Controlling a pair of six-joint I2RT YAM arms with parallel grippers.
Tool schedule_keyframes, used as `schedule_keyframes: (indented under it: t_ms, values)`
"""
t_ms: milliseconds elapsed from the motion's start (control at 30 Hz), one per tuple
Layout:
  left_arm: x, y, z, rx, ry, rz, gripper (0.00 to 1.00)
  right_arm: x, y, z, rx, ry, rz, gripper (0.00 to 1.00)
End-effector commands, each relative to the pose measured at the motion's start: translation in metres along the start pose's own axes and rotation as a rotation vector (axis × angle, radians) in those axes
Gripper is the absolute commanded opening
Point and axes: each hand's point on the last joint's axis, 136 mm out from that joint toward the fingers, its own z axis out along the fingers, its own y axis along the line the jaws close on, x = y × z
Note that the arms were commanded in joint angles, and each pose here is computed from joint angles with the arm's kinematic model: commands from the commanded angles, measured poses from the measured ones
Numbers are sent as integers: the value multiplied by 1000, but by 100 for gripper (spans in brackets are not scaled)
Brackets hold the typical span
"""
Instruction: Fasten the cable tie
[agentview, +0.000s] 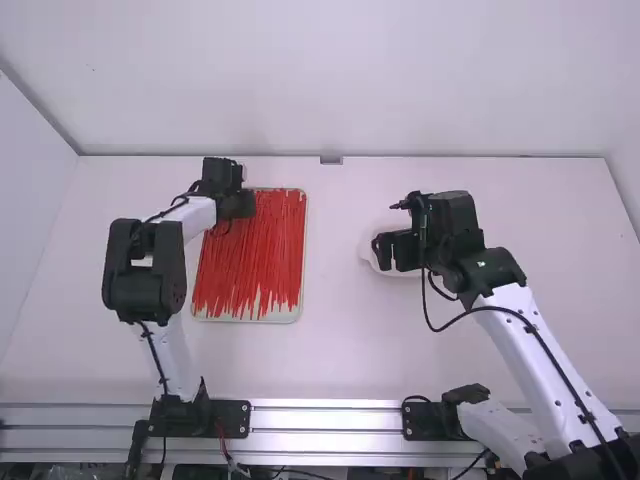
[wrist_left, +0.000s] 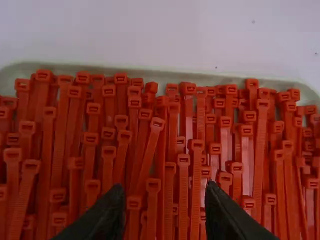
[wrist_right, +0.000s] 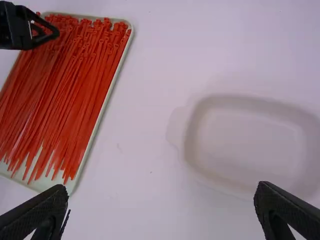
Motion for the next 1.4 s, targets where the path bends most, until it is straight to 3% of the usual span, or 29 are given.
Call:
schedule_keyframes:
  t_ms: [0, 433, 800, 1367]
  values:
    - [14, 2, 12, 12, 41, -15, 41, -9, 2, -4, -4, -19, -2, 99]
    - [9, 3, 15, 13, 18, -18, 33, -5, 2, -4, -3, -1, 2, 100]
    - [0, 2, 16, 18, -18, -2, 38, -4, 2, -4, -2, 1, 10, 100]
    - [4, -1, 17, 37, -12, -6, 37, -4, 1, -4, 1, 1, 6, 100]
